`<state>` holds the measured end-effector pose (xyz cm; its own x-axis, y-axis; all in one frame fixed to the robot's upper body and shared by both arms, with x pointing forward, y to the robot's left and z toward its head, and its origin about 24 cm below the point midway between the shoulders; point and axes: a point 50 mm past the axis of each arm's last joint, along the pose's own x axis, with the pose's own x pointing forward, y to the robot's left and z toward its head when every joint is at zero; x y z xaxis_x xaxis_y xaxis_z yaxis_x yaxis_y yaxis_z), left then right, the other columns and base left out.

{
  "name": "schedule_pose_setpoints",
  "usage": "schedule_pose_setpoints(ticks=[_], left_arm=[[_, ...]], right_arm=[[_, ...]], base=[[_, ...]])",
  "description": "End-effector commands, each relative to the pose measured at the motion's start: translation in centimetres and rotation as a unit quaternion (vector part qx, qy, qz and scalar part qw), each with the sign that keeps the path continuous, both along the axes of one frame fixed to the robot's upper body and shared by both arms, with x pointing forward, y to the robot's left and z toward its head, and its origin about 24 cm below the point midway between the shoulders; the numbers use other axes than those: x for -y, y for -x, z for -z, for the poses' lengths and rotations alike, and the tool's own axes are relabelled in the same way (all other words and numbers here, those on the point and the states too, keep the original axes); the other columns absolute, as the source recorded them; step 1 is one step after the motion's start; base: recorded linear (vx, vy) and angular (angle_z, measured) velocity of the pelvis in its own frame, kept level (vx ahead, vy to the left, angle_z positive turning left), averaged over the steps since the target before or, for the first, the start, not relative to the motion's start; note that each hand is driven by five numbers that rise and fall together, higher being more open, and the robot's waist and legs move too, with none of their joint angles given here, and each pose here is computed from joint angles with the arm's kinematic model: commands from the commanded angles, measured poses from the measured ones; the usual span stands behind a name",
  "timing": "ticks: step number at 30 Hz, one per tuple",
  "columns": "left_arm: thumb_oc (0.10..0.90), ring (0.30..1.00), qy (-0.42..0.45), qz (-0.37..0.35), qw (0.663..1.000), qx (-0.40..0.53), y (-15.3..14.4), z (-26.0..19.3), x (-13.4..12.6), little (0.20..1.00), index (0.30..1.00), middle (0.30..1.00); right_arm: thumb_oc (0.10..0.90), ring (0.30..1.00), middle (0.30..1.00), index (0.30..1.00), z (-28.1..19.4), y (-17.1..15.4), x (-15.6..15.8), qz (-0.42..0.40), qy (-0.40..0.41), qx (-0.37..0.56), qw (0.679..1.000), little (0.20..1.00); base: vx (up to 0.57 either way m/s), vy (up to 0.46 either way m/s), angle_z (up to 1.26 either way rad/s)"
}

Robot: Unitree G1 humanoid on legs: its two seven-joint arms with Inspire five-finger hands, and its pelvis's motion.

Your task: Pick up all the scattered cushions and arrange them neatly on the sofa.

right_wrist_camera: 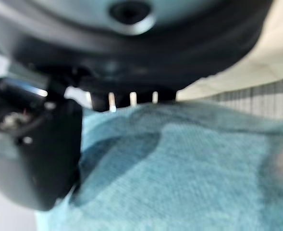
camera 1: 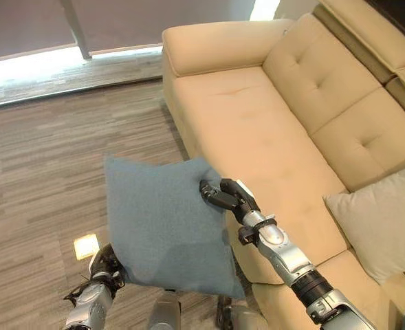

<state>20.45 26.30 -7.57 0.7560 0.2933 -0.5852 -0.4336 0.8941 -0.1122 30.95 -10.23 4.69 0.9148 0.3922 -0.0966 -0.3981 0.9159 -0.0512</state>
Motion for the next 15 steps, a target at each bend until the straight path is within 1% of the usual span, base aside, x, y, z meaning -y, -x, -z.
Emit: schedule_pose_setpoints(ticks=[1, 3, 6, 8, 11, 13, 15], left_arm=[[0.4, 0.3, 0.025, 0.108, 0.958, 0.265, -9.7, -9.8, 5.6, 0.3, 0.3, 0.3], [0.4, 0.3, 0.032, 0.125, 0.958, 0.257, -9.5, -9.3, 6.7, 0.3, 0.3, 0.3], [0.4, 0.3, 0.031, 0.13, 0.959, 0.249, -9.0, -8.8, 7.1, 0.3, 0.3, 0.3], [0.4, 0.3, 0.029, 0.142, 0.957, 0.252, -8.7, -8.8, 7.4, 0.3, 0.3, 0.3], [0.4, 0.3, 0.019, 0.15, 0.957, 0.249, -9.3, -9.2, 7.7, 0.3, 0.3, 0.3], [0.4, 0.3, 0.009, 0.157, 0.956, 0.246, -9.6, -9.3, 7.9, 0.3, 0.3, 0.3], [0.4, 0.3, 0.005, 0.159, 0.956, 0.246, -9.6, -9.4, 7.8, 0.3, 0.3, 0.3]], right_arm=[[0.4, 0.3, 0.3, 0.3, -2.4, 0.3, -6.6, -0.137, -0.025, 0.045, 0.989, 0.3], [0.4, 0.3, 0.3, 0.3, -2.1, 0.4, -6.3, -0.135, -0.009, 0.045, 0.99, 0.3], [0.4, 0.3, 0.3, 0.3, -1.8, 0.7, -6.8, -0.141, -0.012, 0.041, 0.989, 0.3], [0.4, 0.3, 0.3, 0.3, -1.9, 0.8, -7.0, -0.144, -0.009, 0.043, 0.989, 0.3], [0.4, 0.3, 0.3, 0.3, -2.6, 0.0, -6.9, -0.124, -0.017, 0.05, 0.991, 0.3], [0.4, 0.3, 0.3, 0.3, -3.1, -0.3, -7.2, -0.116, -0.023, 0.058, 0.991, 0.3], [0.4, 0.3, 0.3, 0.3, -3.2, -0.3, -7.3, -0.116, -0.024, 0.06, 0.991, 0.3]], base=[[0.49, -0.087, 0.77], [0.55, -0.07, 0.84], [0.37, -0.152, 1.59], [0.31, -0.306, 0.14], [0.26, -0.306, -0.04], [0.56, -0.108, 0.01], [0.41, 0.033, 0.04]])
